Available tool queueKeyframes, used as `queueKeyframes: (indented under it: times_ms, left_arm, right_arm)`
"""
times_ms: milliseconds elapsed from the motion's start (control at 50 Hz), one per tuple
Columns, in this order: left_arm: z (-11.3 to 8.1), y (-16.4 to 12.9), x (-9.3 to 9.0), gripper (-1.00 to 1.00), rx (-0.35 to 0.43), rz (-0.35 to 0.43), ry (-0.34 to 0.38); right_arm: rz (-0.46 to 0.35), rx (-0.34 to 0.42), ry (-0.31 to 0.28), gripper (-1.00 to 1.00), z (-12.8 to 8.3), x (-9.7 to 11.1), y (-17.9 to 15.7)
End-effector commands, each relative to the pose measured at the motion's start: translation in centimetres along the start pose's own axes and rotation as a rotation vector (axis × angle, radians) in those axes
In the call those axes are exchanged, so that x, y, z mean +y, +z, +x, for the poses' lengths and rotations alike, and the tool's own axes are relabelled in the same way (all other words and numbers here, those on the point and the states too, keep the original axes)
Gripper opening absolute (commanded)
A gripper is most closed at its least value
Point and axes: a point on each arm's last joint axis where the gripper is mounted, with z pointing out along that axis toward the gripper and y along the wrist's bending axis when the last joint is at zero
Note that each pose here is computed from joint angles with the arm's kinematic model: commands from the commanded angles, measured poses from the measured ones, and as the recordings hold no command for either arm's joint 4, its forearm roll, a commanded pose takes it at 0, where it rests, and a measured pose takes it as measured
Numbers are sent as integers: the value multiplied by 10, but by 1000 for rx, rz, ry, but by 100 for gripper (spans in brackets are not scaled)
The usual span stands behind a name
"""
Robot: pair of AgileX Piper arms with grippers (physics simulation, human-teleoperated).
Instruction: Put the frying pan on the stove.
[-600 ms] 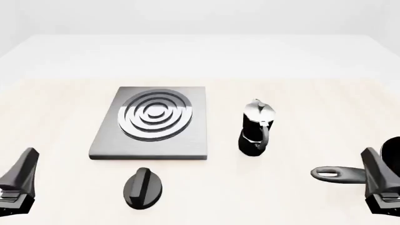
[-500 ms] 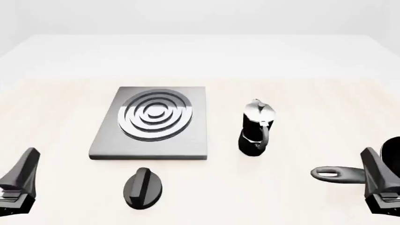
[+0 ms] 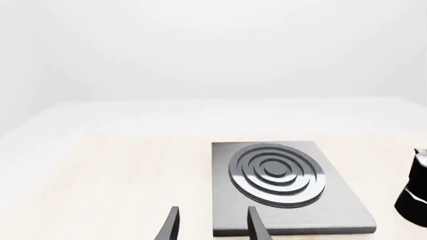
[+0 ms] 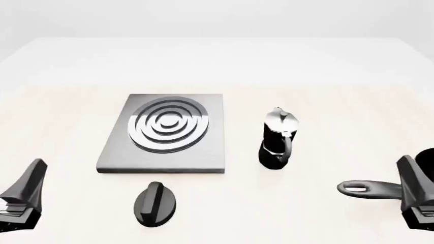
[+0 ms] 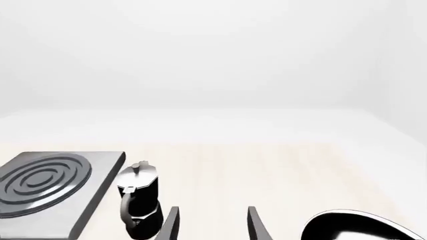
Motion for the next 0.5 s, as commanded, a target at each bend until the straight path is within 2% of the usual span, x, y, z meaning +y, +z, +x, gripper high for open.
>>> queueKeyframes:
  times_ms: [20,500]
  left_arm:
    - [-1,3,0,100,7,8,2]
    - [-5,8,-2,100,17,30,8]
  right_arm:
    - [5,-50,11,100,-24,0,-3]
    - [-11,-257,39,100,-130,0,-40]
